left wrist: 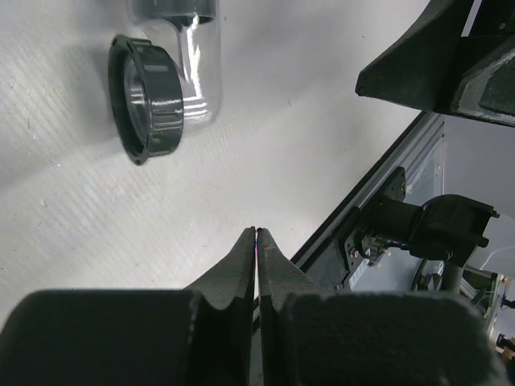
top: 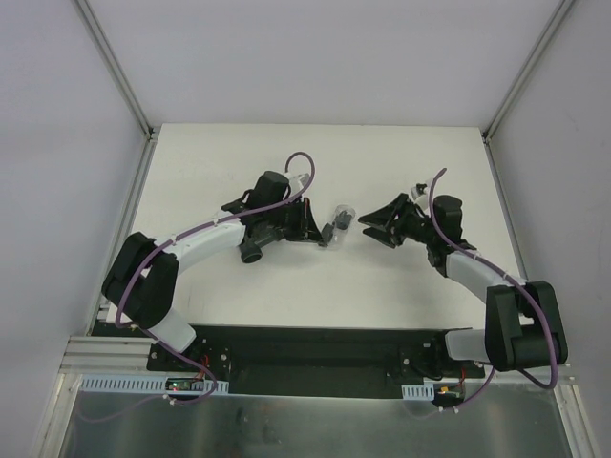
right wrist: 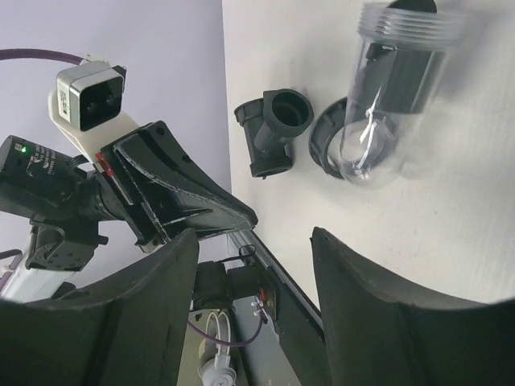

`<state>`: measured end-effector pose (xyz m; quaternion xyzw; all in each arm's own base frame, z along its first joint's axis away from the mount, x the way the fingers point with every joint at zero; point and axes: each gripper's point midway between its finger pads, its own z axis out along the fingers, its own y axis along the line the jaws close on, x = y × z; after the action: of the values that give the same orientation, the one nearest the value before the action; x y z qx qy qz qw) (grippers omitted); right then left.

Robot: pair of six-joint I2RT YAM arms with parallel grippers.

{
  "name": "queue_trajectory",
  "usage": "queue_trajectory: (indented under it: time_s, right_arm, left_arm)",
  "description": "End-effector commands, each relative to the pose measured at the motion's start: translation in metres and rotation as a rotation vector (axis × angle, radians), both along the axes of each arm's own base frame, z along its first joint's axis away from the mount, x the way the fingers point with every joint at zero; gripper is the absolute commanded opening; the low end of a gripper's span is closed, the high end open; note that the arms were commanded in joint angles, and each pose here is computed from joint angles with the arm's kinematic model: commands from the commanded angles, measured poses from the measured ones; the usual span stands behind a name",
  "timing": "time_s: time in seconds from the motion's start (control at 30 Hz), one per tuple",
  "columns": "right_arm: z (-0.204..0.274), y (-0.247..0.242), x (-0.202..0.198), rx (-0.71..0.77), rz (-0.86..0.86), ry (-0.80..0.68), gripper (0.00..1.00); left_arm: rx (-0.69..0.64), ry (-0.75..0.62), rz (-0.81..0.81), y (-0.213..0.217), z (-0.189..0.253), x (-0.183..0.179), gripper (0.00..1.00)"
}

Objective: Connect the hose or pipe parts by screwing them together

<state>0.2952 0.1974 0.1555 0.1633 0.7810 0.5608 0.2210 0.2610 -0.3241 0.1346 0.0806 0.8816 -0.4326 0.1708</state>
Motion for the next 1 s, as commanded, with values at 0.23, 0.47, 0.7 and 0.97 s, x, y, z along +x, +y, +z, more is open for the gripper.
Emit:
queue_trajectory:
  time_s: [0.23,0.47,0.7,0.97]
  right_arm:
    - [-0.019,-0.033,-0.004,-0.721,0.135,-0.23,0.7]
    - [-0.022,-0.021,-0.008,-0.655,0.155,-0.192,0.69]
    - [-0.004,-0.021,-0.013,-0.625,0.128,-0.267,0.7]
    - [0.011,-0.018,-0.017,-0.598,0.135,-0.325,0.69]
  left_arm:
    - [0.057,-0.083,0.076,0.022,0.012,0.005,0.3]
    - [0.247,-0.291,0.007,0.034,-0.001,0.04,0.43]
    - [0.356,-0.257,-0.032,0.026,-0.032,0.071,0.44]
    - [0.338,-0.18,-0.055,0.021,-0.054,0.077,0.4]
